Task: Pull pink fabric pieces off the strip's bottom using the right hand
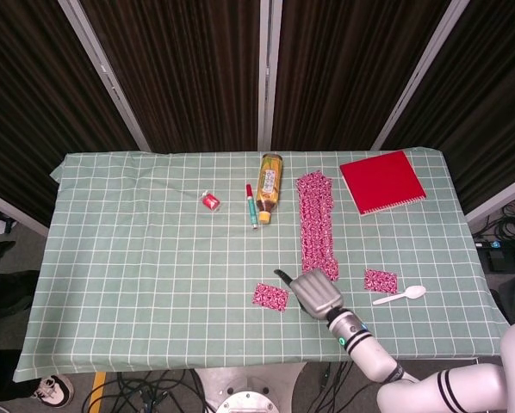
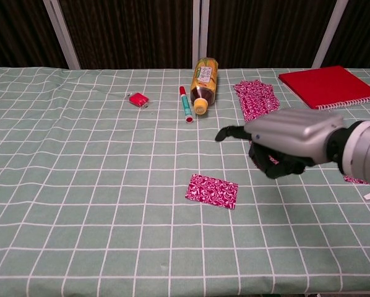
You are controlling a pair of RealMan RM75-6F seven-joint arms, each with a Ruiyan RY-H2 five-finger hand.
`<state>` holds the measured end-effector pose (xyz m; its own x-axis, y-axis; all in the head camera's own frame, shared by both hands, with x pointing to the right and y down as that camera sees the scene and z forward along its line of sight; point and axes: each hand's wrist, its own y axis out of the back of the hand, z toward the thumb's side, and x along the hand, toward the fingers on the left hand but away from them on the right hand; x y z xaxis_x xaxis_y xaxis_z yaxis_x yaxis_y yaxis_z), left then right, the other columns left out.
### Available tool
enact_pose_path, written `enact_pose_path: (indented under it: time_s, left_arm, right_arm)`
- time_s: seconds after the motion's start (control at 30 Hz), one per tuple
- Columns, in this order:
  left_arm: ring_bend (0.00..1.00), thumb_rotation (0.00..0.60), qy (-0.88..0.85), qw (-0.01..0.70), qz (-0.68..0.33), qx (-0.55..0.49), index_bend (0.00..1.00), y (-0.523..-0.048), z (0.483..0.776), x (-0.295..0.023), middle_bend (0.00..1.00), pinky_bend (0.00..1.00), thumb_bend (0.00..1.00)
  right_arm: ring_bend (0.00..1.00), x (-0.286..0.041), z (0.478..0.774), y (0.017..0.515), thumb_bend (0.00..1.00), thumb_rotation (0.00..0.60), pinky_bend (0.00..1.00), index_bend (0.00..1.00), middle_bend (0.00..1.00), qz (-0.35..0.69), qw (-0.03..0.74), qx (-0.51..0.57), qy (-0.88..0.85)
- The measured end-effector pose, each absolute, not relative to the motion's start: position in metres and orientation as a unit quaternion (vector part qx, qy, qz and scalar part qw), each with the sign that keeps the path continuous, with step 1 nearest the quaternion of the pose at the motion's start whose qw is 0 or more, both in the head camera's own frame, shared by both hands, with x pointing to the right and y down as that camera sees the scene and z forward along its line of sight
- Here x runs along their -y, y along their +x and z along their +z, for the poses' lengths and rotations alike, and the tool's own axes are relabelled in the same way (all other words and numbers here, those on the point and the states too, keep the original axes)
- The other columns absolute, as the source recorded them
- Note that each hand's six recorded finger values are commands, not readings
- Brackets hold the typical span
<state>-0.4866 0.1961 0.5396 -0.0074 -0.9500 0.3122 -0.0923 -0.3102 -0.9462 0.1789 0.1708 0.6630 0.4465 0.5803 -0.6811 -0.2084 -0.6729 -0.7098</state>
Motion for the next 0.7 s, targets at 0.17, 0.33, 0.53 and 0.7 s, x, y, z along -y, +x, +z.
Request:
enact_pose_path:
  time_s: [0.17,0.33,0.53,0.7]
  left_arm:
    - [0.1,0.6,-0.592,0.388,-0.556,-0.437,0.15,-0.481,0.544,-0.196,0.16,0.19,0.1]
    - [0.1,0.6,-0.594,0.389,-0.556,-0.432,0.15,-0.474,0.547,-0.194,0.16,0.19,0.1]
    - [0.1,0.6,-0.597,0.391,-0.555,-0.428,0.15,-0.466,0.548,-0.194,0.16,0.19,0.1]
    - [0.1,0.6,-0.598,0.396,-0.554,-0.424,0.15,-0.462,0.548,-0.195,0.16,0.19,0.1]
  right_arm:
    - [0.11,-0.143,0.628,0.239,0.31,0.6,0.25,0.04,0.17,0.51,0.457,0.227,-0.692]
    - [0.0,-0.138,0.603,0.322,0.21,0.6,0.0,0.0,0.0,0.543,0.463,0.273,-0.645]
    - [0.0,-0.165,0.584,0.414,0.22,0.6,0.0,0.0,0.0,0.613,0.425,0.306,-0.591]
    - [0.0,-0.182,0.578,0.454,0.22,0.6,0.0,0.0,0.0,0.632,0.406,0.339,-0.566]
